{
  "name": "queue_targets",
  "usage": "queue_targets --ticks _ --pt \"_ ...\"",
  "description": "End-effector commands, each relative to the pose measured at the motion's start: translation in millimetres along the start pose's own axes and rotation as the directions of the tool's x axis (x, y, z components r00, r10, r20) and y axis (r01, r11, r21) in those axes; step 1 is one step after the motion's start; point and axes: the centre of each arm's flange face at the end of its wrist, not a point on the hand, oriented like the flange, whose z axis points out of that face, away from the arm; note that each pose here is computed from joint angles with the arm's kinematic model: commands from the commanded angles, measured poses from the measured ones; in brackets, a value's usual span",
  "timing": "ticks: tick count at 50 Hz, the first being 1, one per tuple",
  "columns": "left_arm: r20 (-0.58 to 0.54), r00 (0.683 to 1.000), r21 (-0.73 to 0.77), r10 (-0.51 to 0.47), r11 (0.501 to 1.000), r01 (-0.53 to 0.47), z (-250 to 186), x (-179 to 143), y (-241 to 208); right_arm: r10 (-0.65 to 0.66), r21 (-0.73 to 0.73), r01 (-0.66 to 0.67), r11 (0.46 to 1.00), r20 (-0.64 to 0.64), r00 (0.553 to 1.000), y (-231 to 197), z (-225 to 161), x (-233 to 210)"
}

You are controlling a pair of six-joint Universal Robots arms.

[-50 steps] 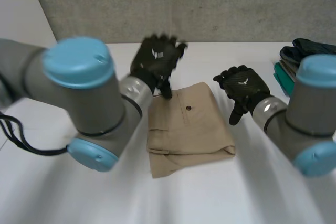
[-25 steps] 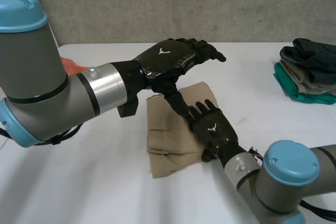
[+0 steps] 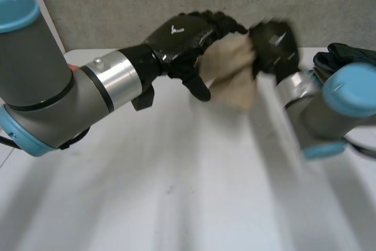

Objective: Fold the laundry.

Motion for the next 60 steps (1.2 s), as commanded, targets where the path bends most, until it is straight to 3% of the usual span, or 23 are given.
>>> queue_targets --ticks 1,6,11,19,25,32,37,41,45,47,49,51,53,56,60 --pt "-0.005 0.999 0.080 -0.038 0.996 0.038 0.3 -0.6 -18.9 -0.046 0.159 0.084 0.984 -0.229 0.972 -30.0 43.0 129.1" --pt "-0.014 0.998 0.077 -0.061 0.995 0.062 0.5 2.2 -16.4 -0.106 0.119 0.145 0.982 -0.291 0.951 7.8 46.1 207.9" --pt "-0.036 0.997 0.056 -0.069 0.996 0.071 0.9 11.8 -8.6 -0.143 0.003 0.150 0.989 -0.285 0.948 76.9 28.4 267.7" --pt "-0.044 0.996 0.036 -0.081 0.996 0.083 2.8 14.6 1.4 -0.102 -0.156 0.067 0.985 -0.226 0.969 160.5 -11.3 308.3" --pt "-0.045 0.995 0.022 -0.091 0.996 0.092 4.7 14.7 8.9 -0.040 -0.217 0.003 0.976 -0.168 0.985 196.1 -32.0 304.3" --pt "-0.050 0.995 0.023 -0.090 0.996 0.092 5.1 17.1 8.8 -0.062 -0.233 0.012 0.972 -0.209 0.976 190.5 -40.0 313.0" --pt "-0.052 0.995 0.027 -0.090 0.995 0.091 4.5 18.7 6.8 -0.105 -0.234 0.028 0.972 -0.323 0.941 136.8 -41.0 327.9" --pt "-0.045 0.995 0.032 -0.087 0.996 0.089 3.6 18.0 4.8 -0.139 -0.276 0.021 0.961 -0.416 0.899 104.4 -67.4 358.0" --pt "-0.001 0.997 0.053 -0.077 0.996 0.077 4.1 9.8 0.5 -0.226 -0.328 0.082 0.941 -0.429 0.875 77.1 -75.7 359.6" --pt "0.088 0.994 0.088 -0.065 0.995 0.057 4.3 -4.6 -6.8 -0.292 -0.349 0.140 0.926 -0.432 0.853 65.2 -78.2 361.9" --pt "0.180 0.982 0.113 -0.055 0.993 0.035 3.1 -22.8 -11.4 -0.406 -0.377 0.247 0.892 -0.432 0.806 42.2 -76.5 361.1" --pt "0.332 0.942 0.143 -0.041 0.990 -0.007 -2.8 -59.0 -17.4 -0.488 -0.381 0.336 0.861 -0.437 0.755 19.1 -71.9 357.3" --pt "0.440 0.898 0.158 -0.013 0.985 -0.063 -9.2 -87.3 -24.4 -0.508 -0.352 0.378 0.856 -0.435 0.744 3.8 -64.5 348.2" --pt "0.510 0.858 0.130 0.061 0.981 -0.146 -14.6 -109.5 -27.5 -0.483 -0.242 0.419 0.875 -0.402 0.778 -24.5 -42.1 308.8" --pt "0.598 0.763 -0.019 0.243 0.957 -0.289 -23.0 -156.4 -6.1 -0.458 -0.108 0.447 0.888 -0.302 0.836 -54.2 -28.5 245.3"
